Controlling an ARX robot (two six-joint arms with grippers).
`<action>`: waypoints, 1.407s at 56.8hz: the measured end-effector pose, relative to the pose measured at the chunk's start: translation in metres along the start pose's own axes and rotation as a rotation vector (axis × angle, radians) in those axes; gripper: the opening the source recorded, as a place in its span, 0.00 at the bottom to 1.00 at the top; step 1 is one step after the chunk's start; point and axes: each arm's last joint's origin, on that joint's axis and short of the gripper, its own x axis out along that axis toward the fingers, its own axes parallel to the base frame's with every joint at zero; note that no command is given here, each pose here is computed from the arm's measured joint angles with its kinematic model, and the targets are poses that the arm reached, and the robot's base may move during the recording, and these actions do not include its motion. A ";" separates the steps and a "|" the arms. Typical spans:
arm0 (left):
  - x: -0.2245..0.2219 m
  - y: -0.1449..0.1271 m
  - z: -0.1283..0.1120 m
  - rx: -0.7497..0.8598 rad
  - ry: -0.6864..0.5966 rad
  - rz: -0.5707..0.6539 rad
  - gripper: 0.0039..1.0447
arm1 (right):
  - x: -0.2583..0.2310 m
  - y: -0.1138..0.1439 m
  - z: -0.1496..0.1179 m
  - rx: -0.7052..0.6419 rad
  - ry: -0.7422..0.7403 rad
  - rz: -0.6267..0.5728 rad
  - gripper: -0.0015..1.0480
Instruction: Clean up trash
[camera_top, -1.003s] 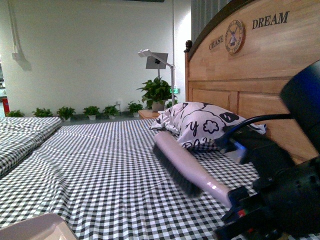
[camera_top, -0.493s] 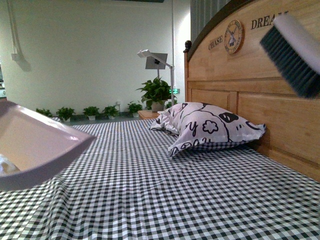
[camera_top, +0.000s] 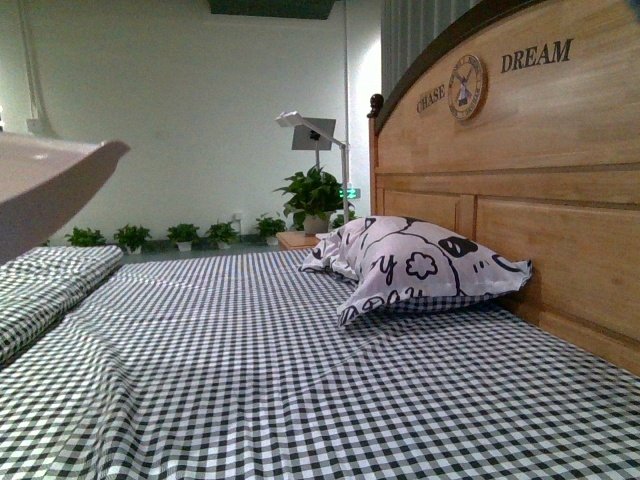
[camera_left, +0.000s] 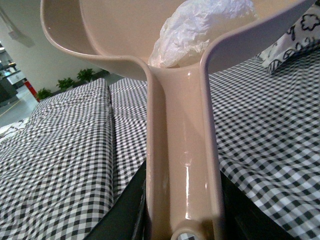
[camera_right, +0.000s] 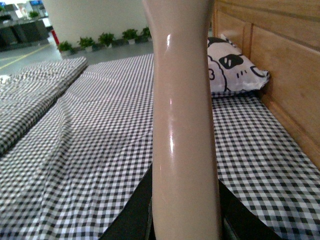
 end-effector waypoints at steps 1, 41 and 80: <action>-0.003 -0.001 0.001 -0.004 -0.006 -0.003 0.25 | -0.002 0.001 0.000 0.007 -0.004 -0.003 0.18; -0.052 -0.026 0.009 -0.118 -0.076 -0.091 0.25 | -0.031 0.013 -0.008 0.034 -0.039 -0.097 0.18; -0.052 -0.026 0.009 -0.124 -0.076 -0.091 0.25 | -0.031 0.013 -0.008 0.034 -0.039 -0.097 0.18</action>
